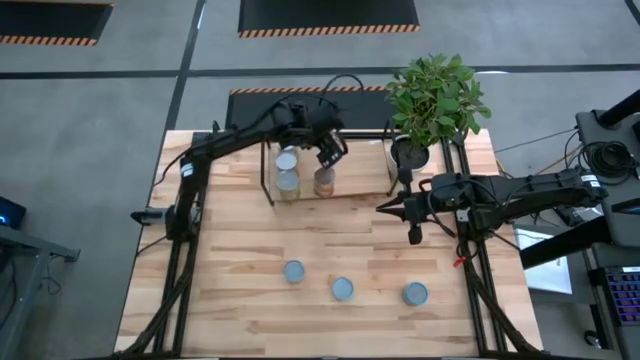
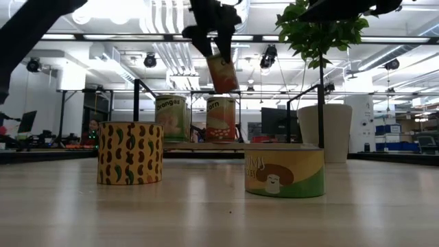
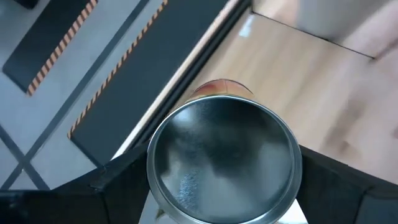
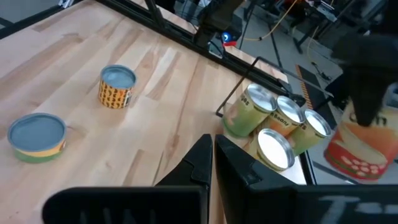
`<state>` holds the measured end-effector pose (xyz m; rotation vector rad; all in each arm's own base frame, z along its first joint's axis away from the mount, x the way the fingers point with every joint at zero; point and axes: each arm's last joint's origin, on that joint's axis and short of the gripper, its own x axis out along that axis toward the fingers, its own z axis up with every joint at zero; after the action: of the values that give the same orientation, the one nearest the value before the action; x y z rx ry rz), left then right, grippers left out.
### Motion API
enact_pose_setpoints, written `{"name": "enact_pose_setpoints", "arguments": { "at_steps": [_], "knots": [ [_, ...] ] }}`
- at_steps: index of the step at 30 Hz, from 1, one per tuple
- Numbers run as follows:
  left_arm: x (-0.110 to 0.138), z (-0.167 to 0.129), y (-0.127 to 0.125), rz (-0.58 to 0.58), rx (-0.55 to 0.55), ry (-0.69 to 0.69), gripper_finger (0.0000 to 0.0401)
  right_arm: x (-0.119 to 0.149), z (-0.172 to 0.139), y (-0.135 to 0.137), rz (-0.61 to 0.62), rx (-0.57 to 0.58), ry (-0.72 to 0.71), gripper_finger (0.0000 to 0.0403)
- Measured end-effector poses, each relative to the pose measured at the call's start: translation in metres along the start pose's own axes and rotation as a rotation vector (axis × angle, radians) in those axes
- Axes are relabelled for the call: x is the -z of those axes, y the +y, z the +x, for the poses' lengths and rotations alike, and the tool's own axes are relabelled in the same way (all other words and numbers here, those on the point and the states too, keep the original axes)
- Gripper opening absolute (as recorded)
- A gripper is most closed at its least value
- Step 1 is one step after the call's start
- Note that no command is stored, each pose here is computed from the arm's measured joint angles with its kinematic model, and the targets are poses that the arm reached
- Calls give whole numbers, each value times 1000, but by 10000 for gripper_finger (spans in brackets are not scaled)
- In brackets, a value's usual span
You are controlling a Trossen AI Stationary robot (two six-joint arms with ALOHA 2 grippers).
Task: Pick and place cans onto a shelf
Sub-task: Put the canned corn on the shelf
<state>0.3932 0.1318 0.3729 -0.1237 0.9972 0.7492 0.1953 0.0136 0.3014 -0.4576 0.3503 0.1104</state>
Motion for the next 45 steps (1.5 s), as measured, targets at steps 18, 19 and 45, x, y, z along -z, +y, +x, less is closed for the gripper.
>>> {"name": "enact_pose_setpoints", "arguments": {
  "at_steps": [18,19,45],
  "knots": [
    [4,99,1,54,14,216,315,0,0,0,0,1,1,9],
    [5,102,0,60,17,227,315,0,0,0,-1,1,1,9],
    [8,111,-5,88,19,253,341,0,0,0,-4,6,4,9]
  ]
}}
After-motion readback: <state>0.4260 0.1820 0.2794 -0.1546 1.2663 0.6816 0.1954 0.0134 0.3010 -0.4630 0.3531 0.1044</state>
